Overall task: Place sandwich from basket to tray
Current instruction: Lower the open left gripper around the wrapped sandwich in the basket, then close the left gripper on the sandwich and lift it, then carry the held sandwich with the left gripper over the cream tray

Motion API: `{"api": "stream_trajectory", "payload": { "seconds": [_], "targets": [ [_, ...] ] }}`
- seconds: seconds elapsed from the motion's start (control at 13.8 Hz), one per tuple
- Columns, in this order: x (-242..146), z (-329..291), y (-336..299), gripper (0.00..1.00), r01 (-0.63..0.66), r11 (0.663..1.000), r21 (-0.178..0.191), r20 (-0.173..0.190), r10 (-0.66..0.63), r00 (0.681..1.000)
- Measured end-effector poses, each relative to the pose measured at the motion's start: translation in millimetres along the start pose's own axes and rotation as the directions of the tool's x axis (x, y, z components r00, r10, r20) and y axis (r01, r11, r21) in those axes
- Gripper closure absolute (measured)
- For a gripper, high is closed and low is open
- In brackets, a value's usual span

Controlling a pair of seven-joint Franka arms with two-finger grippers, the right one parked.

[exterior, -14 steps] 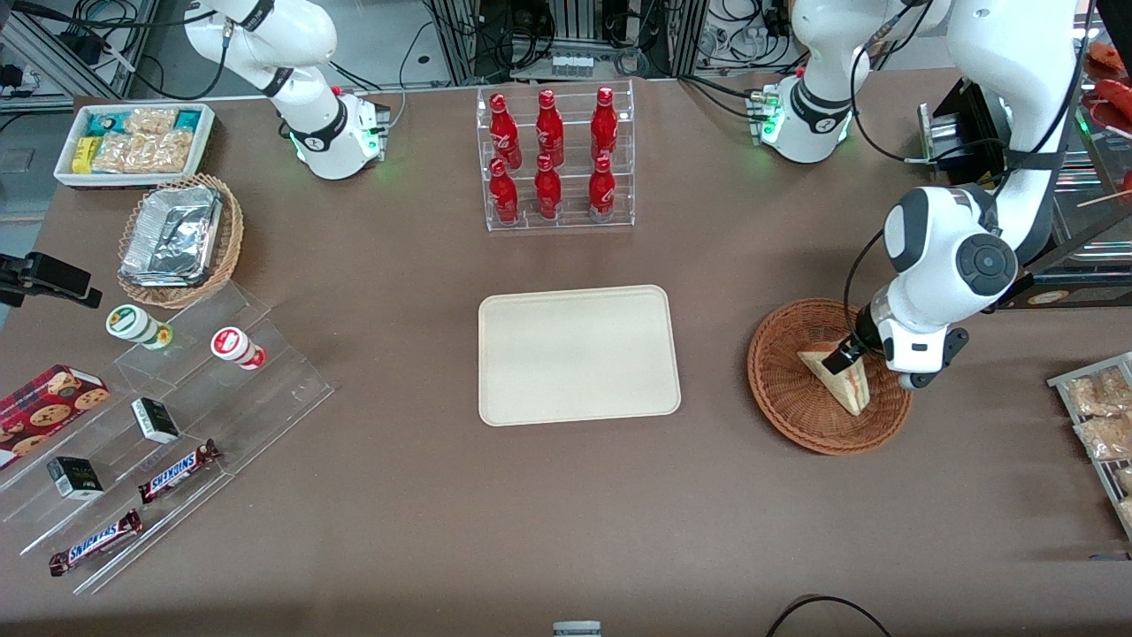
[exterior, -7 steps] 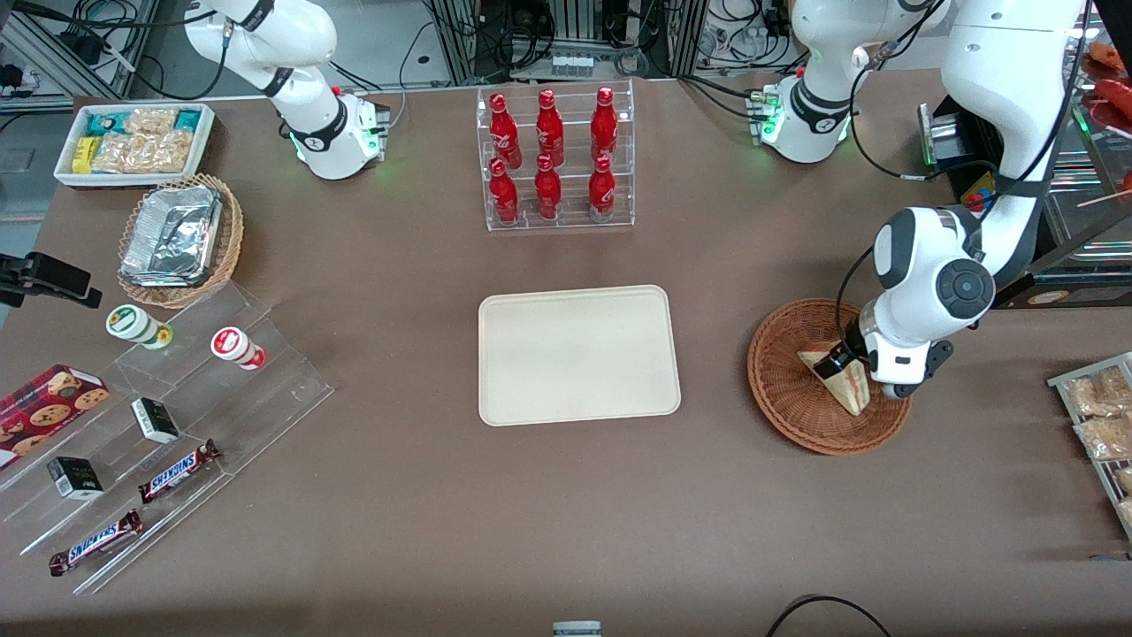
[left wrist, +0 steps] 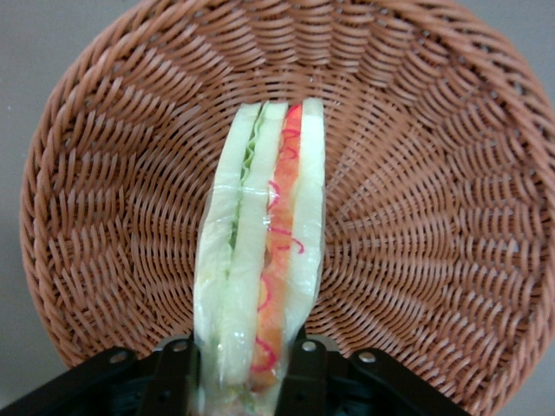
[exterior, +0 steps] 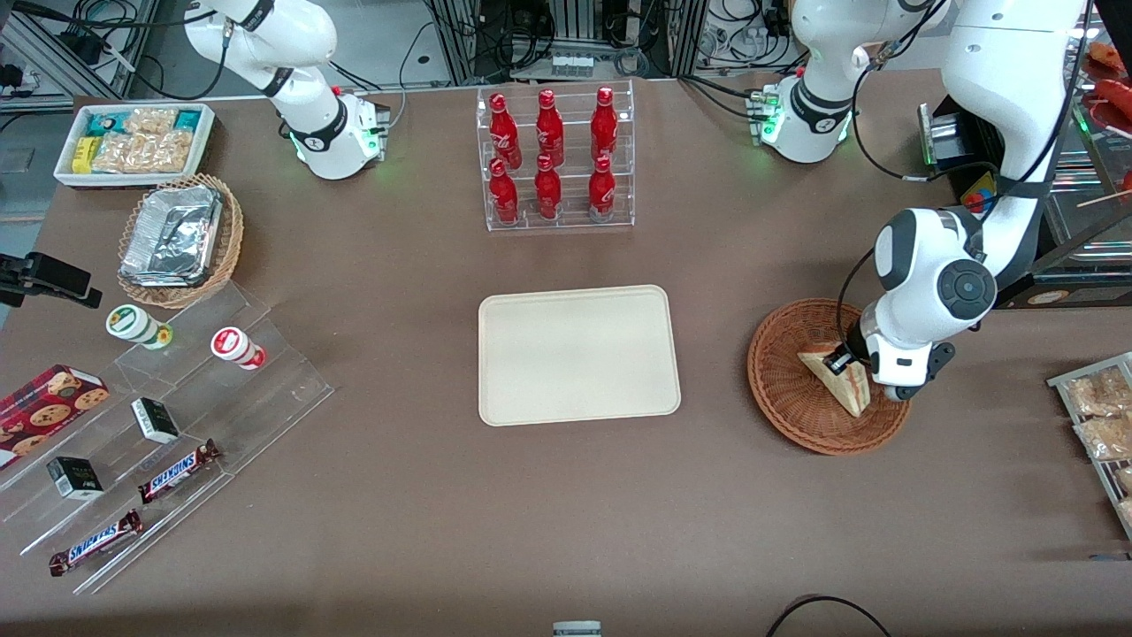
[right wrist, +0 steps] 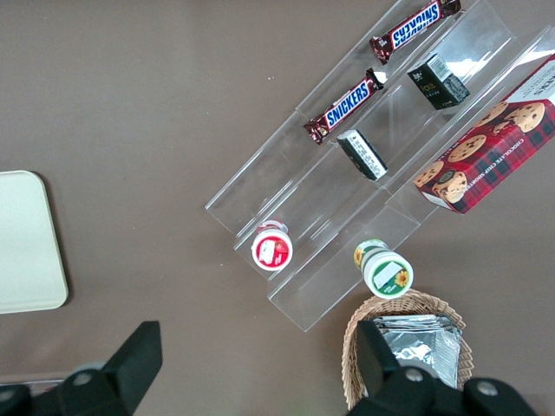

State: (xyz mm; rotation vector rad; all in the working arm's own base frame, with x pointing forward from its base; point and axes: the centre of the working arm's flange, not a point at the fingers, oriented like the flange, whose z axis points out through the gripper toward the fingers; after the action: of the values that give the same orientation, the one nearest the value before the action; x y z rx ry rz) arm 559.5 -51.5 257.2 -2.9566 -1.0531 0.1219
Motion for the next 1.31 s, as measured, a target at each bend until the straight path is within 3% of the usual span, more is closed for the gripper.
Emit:
{"api": "stream_trajectory", "payload": {
  "seconds": [0.36, 0.65, 1.09, 1.31],
  "targets": [
    [-4.8, -78.8, 38.3, 0.84, -0.054, 0.996, 0.074, 0.061, 0.050, 0.997],
    [-47.7, -116.7, 87.5, 0.84, -0.162, 0.980, 0.112, 0.088, 0.152, 0.984],
    [-146.3, -87.5, 198.1, 0.84, -0.331, 0.938, 0.103, 0.105, 0.321, 0.941],
    [-198.0, -62.4, 247.6, 0.84, -0.376, 0.924, 0.068, 0.148, 0.363, 0.920]
  ]
}}
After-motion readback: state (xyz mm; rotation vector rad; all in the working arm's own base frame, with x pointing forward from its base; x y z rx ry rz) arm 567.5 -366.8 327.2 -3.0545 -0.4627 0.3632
